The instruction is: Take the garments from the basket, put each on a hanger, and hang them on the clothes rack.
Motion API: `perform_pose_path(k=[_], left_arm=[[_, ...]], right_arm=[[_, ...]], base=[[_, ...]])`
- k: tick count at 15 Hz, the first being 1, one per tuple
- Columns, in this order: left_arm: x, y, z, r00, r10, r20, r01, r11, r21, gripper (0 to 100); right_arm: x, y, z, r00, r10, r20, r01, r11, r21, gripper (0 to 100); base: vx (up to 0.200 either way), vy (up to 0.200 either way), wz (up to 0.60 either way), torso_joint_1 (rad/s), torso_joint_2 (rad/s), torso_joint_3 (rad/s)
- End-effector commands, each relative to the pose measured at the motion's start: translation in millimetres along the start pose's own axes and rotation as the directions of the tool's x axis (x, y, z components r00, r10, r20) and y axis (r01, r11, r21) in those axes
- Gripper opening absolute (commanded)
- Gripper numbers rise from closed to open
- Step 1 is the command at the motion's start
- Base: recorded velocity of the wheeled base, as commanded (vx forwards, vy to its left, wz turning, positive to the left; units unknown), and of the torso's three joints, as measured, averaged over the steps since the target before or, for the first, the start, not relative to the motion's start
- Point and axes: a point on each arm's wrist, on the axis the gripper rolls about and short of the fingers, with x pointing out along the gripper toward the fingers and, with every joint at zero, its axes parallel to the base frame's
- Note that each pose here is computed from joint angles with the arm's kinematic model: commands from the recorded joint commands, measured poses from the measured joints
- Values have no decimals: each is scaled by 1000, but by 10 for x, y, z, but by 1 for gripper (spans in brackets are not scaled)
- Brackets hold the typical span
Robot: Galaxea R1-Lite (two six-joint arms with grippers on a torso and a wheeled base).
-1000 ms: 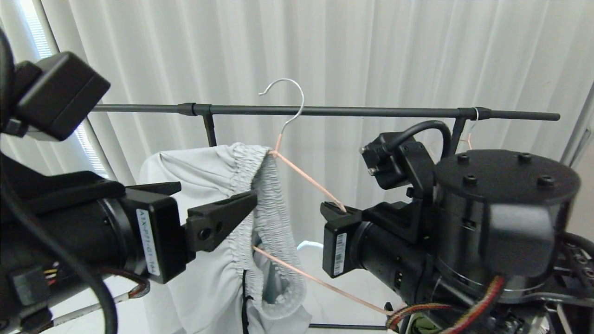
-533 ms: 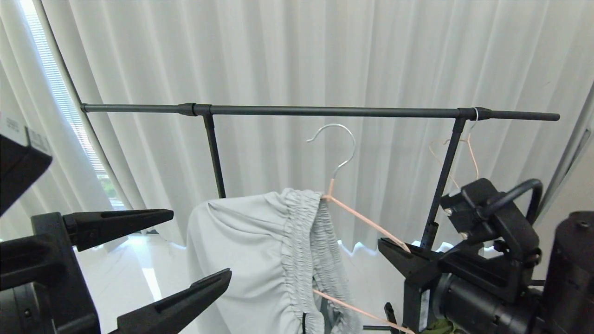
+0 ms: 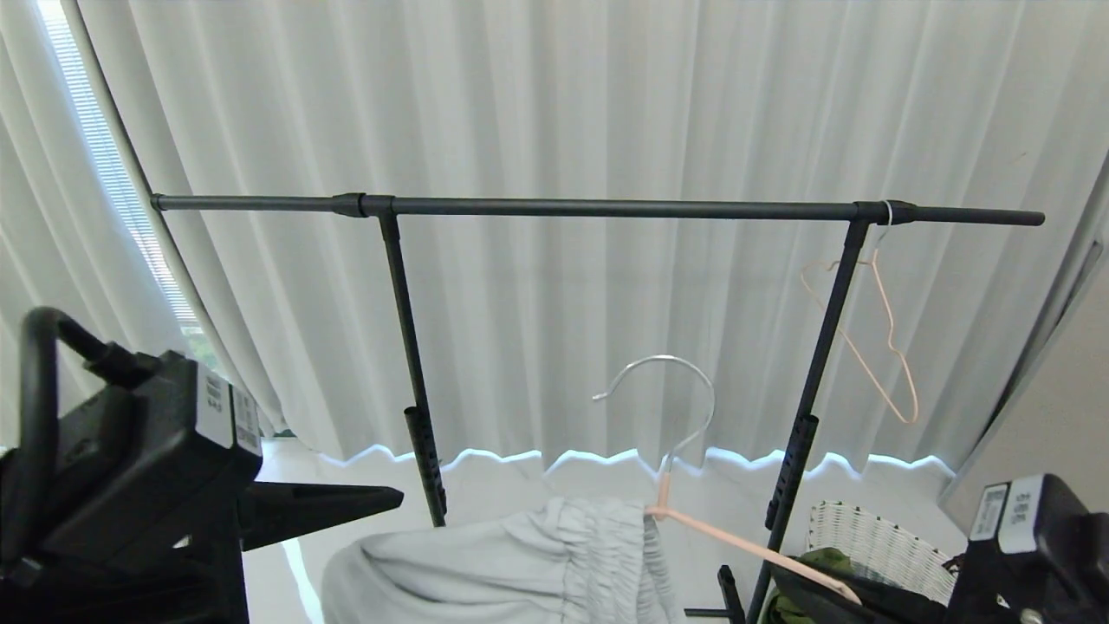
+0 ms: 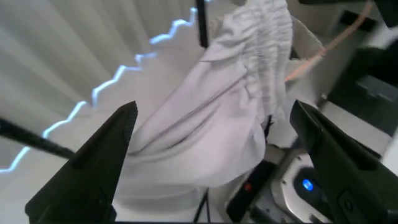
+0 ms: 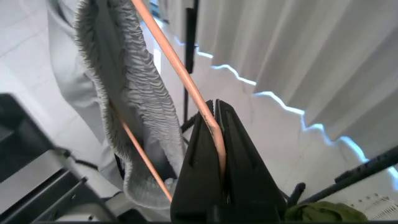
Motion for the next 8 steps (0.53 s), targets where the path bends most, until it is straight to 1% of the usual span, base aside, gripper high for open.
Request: perform_pose_path(k=[1, 3, 5, 7, 8], left_arm=[[50, -11, -85, 999, -17, -39, 17, 1000, 3, 100], [70, -60, -125, 997, -62, -56, 63, 998, 17, 100], [97, -90, -178, 994, -82, -79, 84, 996, 25, 100], [121, -123, -190, 993, -104, -46, 106, 994, 36, 100], [134, -134, -217, 991, -131, -35, 133, 990, 40, 100]], right_arm=[[-88, 71, -17, 998, 62, 7, -62, 998, -12, 0], [-108, 129, -32, 995, 98, 0, -98, 995, -23, 0], [-127, 179, -36, 992, 128, -2, -128, 991, -31, 0], [-148, 209, -40, 988, 153, -3, -153, 988, -36, 0], [-156, 223, -38, 987, 163, -3, -163, 986, -38, 0]], base=[[0, 0, 0, 0, 0, 0], [0, 0, 0, 0, 0, 0], [0, 0, 0, 0, 0, 0], [0, 0, 0, 0, 0, 0], [0, 0, 0, 0, 0, 0]])
